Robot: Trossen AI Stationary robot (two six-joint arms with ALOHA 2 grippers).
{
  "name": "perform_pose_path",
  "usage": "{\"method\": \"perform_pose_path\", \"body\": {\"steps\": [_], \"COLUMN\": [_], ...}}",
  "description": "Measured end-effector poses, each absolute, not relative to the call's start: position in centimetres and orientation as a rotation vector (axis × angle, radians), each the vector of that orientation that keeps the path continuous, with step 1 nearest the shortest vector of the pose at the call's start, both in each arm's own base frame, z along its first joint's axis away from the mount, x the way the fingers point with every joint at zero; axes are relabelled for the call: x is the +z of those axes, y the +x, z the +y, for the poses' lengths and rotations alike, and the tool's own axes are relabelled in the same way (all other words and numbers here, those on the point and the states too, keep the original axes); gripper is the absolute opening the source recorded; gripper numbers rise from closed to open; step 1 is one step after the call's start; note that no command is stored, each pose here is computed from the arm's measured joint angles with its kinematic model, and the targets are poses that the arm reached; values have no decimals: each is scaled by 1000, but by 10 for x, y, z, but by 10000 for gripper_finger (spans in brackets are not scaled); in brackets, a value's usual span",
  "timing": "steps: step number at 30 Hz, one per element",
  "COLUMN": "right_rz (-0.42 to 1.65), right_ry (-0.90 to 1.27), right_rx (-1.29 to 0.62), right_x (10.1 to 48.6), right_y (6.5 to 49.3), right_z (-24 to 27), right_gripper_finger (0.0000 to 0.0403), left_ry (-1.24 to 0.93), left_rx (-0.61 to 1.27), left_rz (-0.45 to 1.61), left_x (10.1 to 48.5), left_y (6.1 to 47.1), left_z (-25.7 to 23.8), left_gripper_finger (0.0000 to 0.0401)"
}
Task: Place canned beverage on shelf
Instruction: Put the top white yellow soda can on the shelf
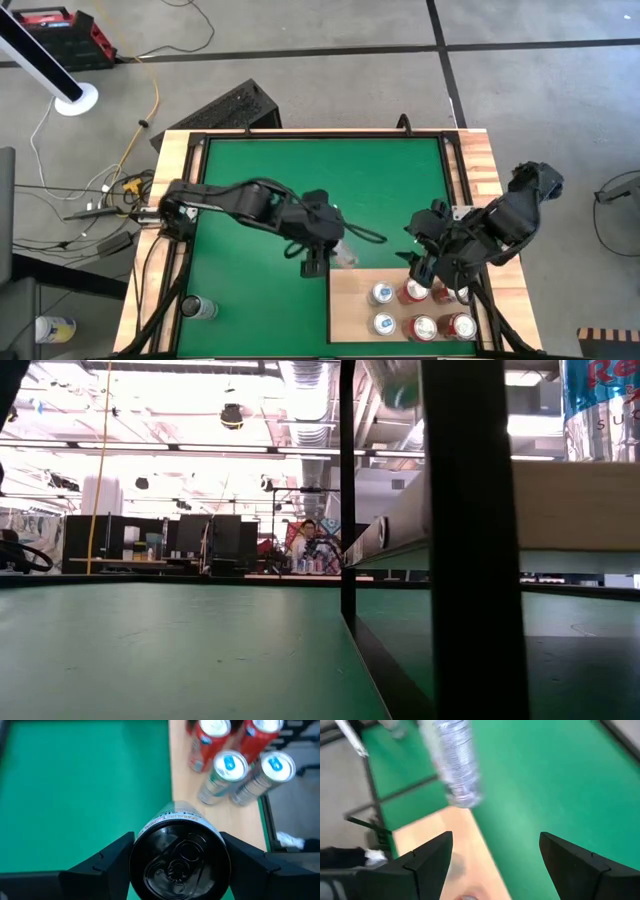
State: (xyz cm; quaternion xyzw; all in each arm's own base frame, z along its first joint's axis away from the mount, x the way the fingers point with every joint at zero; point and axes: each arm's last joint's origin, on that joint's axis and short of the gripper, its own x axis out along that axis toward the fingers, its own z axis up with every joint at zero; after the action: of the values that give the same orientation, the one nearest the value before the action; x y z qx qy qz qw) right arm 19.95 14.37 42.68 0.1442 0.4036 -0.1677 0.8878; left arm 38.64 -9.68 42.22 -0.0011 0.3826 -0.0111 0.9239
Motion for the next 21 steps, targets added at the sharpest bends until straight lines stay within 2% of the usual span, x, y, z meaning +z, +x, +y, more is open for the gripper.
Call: {"method": "perform_pose_path", "body": {"steps": [8,14,21], "right_rz": [534,525,488], "right_ry": [290,202,164], "right_rx": [-77,-133,-162], "right_x": [407,401,407], "right_y": [243,271,285], "right_z": [167,153,127], "right_gripper_finger": [321,321,321], "left_ry": [-41,-55,-47], "left_rx": [20,68,42], "left_rz": [651,603,646], "left_x": [466,479,471], "left_y": [347,333,335], "left_z": [-87,-83,-92], "left_gripper_finger": [234,234,234]}}
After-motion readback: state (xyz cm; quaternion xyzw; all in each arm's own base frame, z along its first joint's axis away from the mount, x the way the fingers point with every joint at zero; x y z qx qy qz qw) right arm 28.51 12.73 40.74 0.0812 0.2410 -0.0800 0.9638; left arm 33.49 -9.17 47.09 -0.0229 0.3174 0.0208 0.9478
